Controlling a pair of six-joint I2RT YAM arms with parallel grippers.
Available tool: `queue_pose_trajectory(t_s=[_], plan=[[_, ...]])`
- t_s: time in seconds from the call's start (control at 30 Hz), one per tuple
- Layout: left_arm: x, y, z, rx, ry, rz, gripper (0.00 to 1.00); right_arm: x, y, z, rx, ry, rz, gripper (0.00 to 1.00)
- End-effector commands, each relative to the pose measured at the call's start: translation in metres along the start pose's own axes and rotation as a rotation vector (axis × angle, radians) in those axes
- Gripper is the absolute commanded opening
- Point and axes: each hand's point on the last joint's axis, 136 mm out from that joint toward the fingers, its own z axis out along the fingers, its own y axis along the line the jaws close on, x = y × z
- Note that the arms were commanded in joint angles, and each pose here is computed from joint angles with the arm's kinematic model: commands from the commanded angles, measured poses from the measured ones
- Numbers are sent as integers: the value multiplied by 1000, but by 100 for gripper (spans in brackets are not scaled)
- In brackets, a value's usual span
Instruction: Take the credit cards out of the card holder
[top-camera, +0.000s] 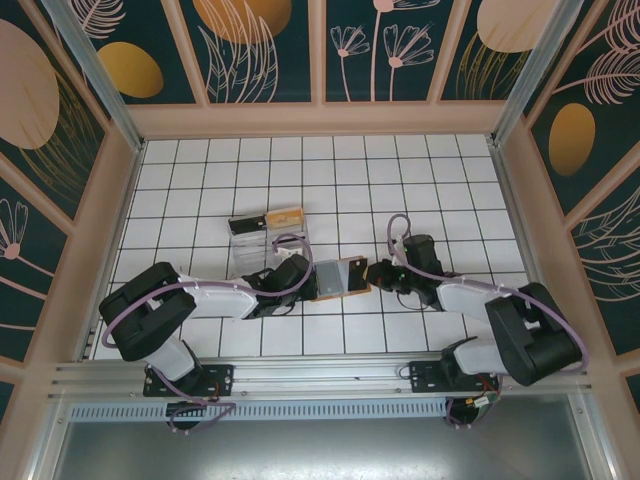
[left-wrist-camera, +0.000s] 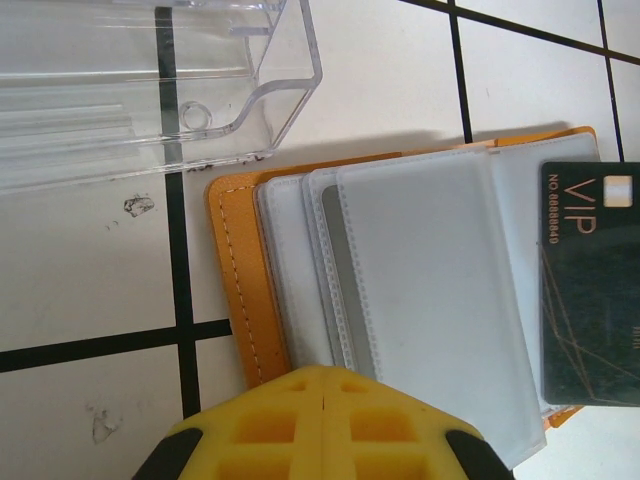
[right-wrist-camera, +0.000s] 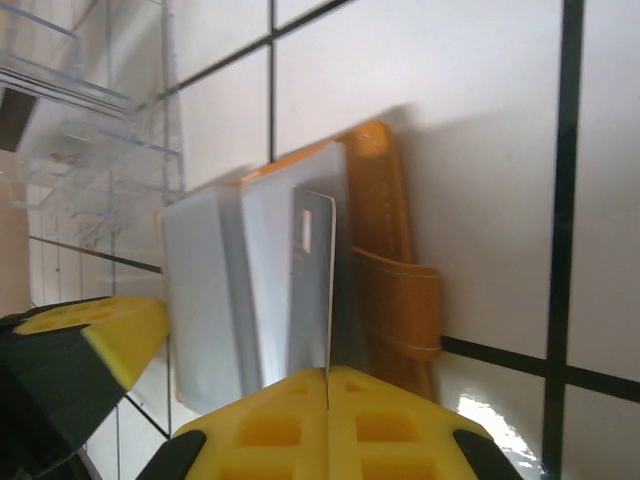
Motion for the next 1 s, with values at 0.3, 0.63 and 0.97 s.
queue_pose_trajectory(t_s=[0.3, 0.63, 0.97], plan=[[-44, -35, -53, 68, -110, 8, 5, -33, 48, -41, -38, -117, -144, 0], [-98, 5, -153, -13, -458, -79, 99, -54, 135, -42, 16, -179, -512, 0], [-92, 56, -205, -38, -575, -161, 99, -83, 207, 2, 87, -134, -940, 0]])
